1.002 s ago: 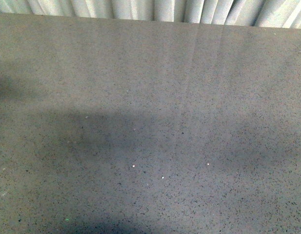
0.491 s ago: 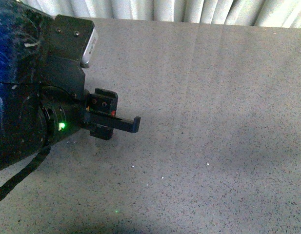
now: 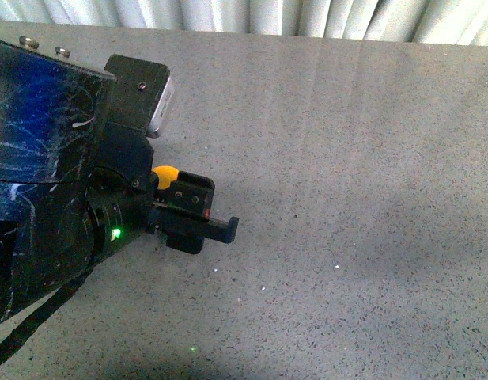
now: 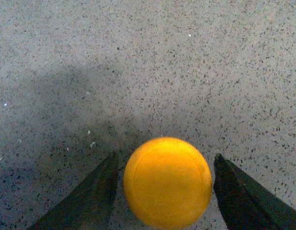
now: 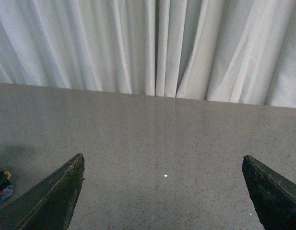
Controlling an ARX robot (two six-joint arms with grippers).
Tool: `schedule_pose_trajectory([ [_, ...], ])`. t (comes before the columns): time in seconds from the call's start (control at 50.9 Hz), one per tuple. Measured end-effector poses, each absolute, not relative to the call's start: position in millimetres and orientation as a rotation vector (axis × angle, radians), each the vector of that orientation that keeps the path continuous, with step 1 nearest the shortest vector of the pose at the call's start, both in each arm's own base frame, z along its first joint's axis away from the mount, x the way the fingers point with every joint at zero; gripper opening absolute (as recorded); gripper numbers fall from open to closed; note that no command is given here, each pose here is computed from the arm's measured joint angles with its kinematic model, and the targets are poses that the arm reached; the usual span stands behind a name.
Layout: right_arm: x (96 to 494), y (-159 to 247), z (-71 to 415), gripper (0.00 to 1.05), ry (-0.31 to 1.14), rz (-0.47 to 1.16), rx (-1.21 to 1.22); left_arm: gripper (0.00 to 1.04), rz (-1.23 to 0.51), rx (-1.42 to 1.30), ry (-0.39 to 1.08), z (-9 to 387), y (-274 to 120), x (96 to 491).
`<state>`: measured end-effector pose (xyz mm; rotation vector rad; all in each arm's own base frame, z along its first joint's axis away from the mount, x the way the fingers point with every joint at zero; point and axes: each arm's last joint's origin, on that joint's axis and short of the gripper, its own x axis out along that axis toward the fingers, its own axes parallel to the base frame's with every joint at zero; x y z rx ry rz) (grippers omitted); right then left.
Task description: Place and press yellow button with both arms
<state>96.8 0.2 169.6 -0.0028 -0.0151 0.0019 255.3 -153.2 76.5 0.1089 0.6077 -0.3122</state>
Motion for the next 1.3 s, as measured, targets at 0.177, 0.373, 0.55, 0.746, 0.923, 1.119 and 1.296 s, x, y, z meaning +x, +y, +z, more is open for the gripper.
schedule_pose_trajectory([
  [0.177,96.9,0.2,169.4,0.96,-0.015,0.002,-0.003,0.97,-0.307,0.065,0.577,97.8,-144.9,245.6],
  [0.373,96.9,0.2,169.4,0.96,-0.015,0.002,-0.003,0.96,-0.294,-0.042,0.487,150.1,-115.4,241.7],
  [0.55,96.9,0.2,169.4,0.96,-0.015,0.002,-0.003,0.96,-0.249,-0.095,0.439,175.3,-84.8,242.7],
  [0.746,96.8,0.2,169.6,0.96,-0.015,0.002,-0.003,0.77,-0.037,-0.051,0.126,189.8,-47.7,230.2],
  [0.923,97.1,0.1,169.4,0.96,-0.004,0.004,0.003,0.38,-0.007,-0.02,0.003,185.9,-26.5,196.9],
  [1.119,136.9,-4.8,198.7,0.96,0.515,0.006,0.03,0.02,-0.005,-0.01,0.01,177.5,-15.6,173.1],
  [1.296,212.5,13.3,218.6,0.96,0.447,0.159,-0.138,0.01,-0.02,-0.009,0.004,170.6,-4.0,157.3],
])
